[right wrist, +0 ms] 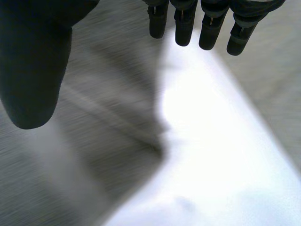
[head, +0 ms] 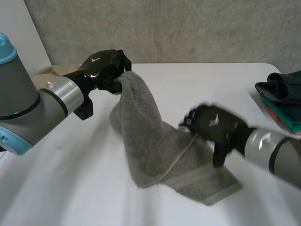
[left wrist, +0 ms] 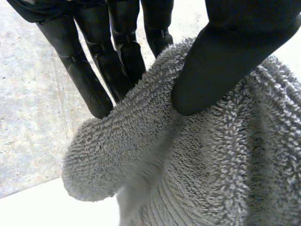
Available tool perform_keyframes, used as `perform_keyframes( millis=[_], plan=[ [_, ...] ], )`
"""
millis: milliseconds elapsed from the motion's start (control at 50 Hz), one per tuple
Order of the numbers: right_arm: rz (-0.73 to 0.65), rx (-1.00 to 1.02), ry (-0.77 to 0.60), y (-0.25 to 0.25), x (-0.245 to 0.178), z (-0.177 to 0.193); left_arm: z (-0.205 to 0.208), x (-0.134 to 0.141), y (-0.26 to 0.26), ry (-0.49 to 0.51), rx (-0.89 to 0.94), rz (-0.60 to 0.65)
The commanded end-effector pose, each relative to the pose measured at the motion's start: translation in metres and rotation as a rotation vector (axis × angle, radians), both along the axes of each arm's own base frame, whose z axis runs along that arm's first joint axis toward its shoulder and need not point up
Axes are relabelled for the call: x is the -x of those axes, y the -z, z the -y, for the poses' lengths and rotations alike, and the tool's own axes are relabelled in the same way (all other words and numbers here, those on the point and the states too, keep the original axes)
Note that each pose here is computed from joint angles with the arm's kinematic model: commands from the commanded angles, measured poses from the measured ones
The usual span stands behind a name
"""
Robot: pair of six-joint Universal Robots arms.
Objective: Fold the laundry.
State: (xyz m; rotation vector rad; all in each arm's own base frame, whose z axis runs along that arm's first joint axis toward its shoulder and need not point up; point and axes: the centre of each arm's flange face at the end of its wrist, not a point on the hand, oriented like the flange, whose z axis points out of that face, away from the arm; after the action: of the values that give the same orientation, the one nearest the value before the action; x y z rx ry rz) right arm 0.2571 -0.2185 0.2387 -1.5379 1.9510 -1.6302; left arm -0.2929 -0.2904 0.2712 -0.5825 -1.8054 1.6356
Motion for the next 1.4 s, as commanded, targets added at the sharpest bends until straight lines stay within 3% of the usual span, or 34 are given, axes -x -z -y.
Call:
perform_keyframes(
  millis=[20, 180, 320, 440, 520, 640, 720, 840, 1000, 1180, 1280, 1400],
  plan=[
    [0.252, 0.068, 0.138, -0.060, -0.004, 0.038, -0.016, 0.007, -0.003, 0.037, 0.034, 0.066],
    [0.206, -0.170, 0.086, 0.005, -0.035, 0.094, -0.035, 0.002, -0.007, 0.054, 0.089, 0.151],
    [0.213, -0.408, -0.088, 0.070, -0.075, 0.092, -0.042, 0.001, -0.001, 0.062, 0.116, 0.207],
    [0.199, -0.452, -0.105, 0.094, -0.089, 0.093, -0.036, 0.003, -0.001, 0.061, 0.152, 0.228],
    [0.245, -0.280, -0.025, 0.069, -0.092, 0.119, -0.016, 0.004, -0.008, 0.025, 0.240, 0.253],
    [0.552, 0.170, 0.128, -0.048, -0.087, 0.152, 0.035, 0.014, -0.056, -0.129, 0.548, 0.258],
    [0.735, 0.386, 0.146, -0.110, -0.075, 0.143, 0.054, 0.011, -0.106, -0.249, 0.780, 0.194],
    [0.801, 0.505, 0.124, -0.139, -0.060, 0.117, 0.058, 0.011, -0.137, -0.300, 0.940, 0.080],
    [0.632, 0.326, 0.138, -0.082, -0.053, 0.087, 0.051, 0.015, -0.061, -0.219, 0.723, 0.166],
    [0.174, 0.084, 0.150, 0.056, -0.037, 0.050, -0.009, 0.010, 0.072, -0.072, 0.335, 0.369],
    [-0.015, 0.010, 0.127, 0.090, -0.023, 0.030, -0.045, 0.006, 0.104, -0.003, 0.199, 0.441],
    [-0.034, -0.035, 0.133, 0.091, -0.018, 0.023, -0.065, -0.001, 0.091, 0.015, 0.157, 0.461]
  ],
)
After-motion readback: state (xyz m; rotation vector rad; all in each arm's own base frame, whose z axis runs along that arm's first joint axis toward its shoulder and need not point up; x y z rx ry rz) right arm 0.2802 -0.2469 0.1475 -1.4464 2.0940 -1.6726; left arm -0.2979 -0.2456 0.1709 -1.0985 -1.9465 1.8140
